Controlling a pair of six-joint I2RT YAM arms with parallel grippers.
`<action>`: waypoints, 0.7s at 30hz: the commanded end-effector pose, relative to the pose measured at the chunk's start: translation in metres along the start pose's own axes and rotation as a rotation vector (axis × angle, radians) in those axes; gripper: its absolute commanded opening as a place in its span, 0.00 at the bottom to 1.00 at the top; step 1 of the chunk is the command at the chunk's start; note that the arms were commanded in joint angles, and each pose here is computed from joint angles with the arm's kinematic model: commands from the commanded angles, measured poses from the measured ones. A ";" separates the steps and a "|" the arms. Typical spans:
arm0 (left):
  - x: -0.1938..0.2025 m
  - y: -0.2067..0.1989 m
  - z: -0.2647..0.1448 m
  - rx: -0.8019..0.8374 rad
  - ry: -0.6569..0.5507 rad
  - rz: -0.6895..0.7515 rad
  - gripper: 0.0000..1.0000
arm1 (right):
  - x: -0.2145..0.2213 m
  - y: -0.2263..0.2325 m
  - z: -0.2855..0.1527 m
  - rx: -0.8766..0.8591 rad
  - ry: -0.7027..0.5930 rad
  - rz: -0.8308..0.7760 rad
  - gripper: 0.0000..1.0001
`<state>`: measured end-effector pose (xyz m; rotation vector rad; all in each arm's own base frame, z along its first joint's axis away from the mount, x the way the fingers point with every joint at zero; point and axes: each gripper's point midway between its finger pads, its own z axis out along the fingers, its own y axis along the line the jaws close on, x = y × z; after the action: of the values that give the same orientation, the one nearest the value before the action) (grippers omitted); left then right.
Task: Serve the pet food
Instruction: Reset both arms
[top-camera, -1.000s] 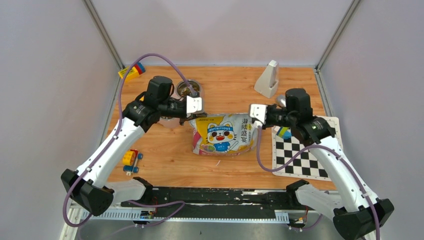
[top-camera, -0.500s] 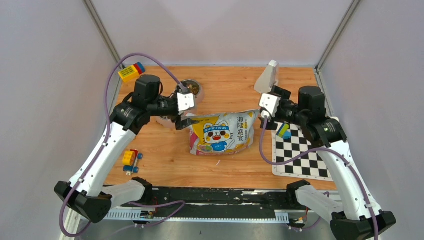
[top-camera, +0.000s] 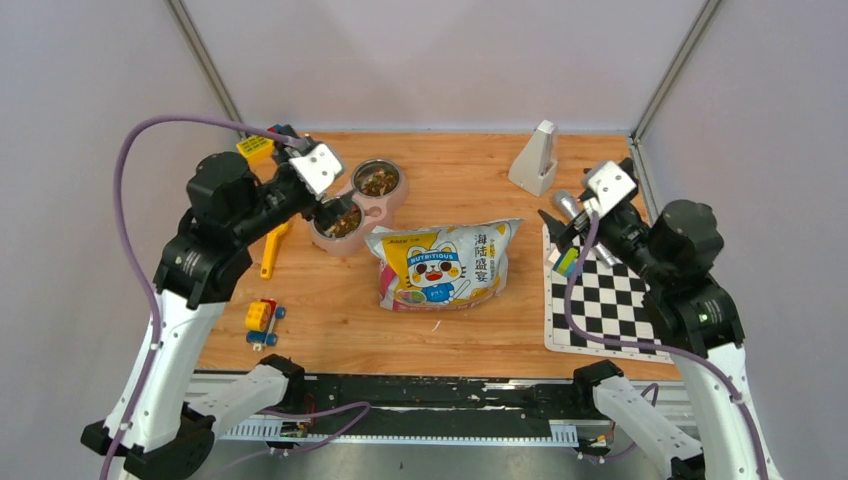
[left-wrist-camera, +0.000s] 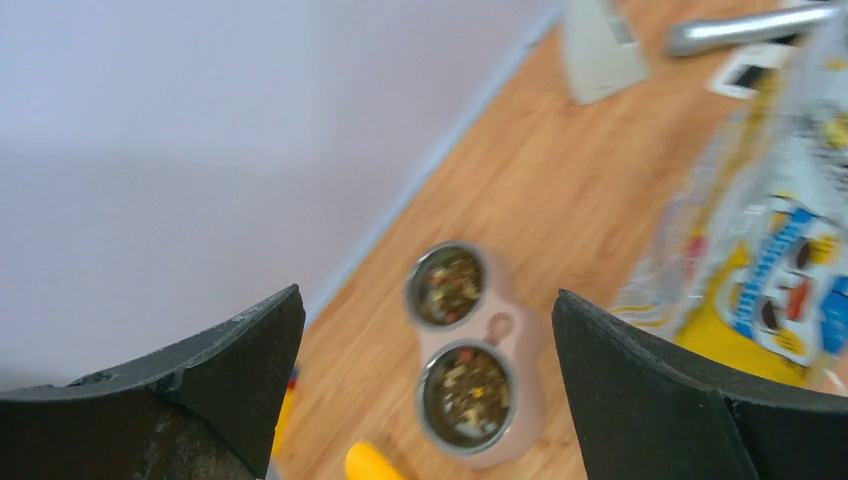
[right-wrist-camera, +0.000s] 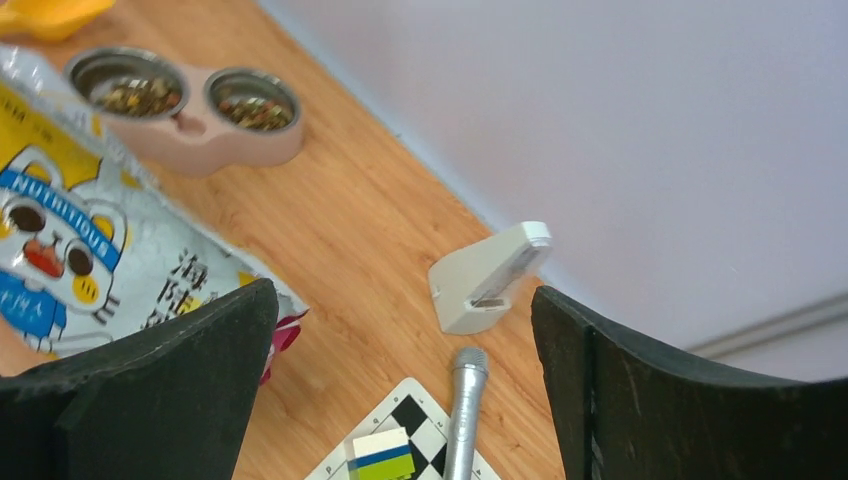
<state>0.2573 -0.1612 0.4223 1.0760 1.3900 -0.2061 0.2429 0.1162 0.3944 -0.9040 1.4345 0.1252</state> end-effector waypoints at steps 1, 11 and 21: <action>0.030 0.077 -0.035 -0.517 0.114 -0.130 1.00 | -0.020 -0.048 -0.023 0.326 -0.097 0.196 1.00; 0.149 0.047 -0.077 -0.762 0.329 -0.103 1.00 | 0.017 -0.064 -0.081 0.654 -0.131 0.253 1.00; 0.205 0.014 -0.105 -0.868 0.331 -0.182 1.00 | 0.097 -0.052 -0.084 0.808 -0.065 0.318 1.00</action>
<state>0.2412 0.0093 0.2691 0.3659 1.6618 0.4500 0.2250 0.0050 0.3533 -0.1425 1.4149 -0.1609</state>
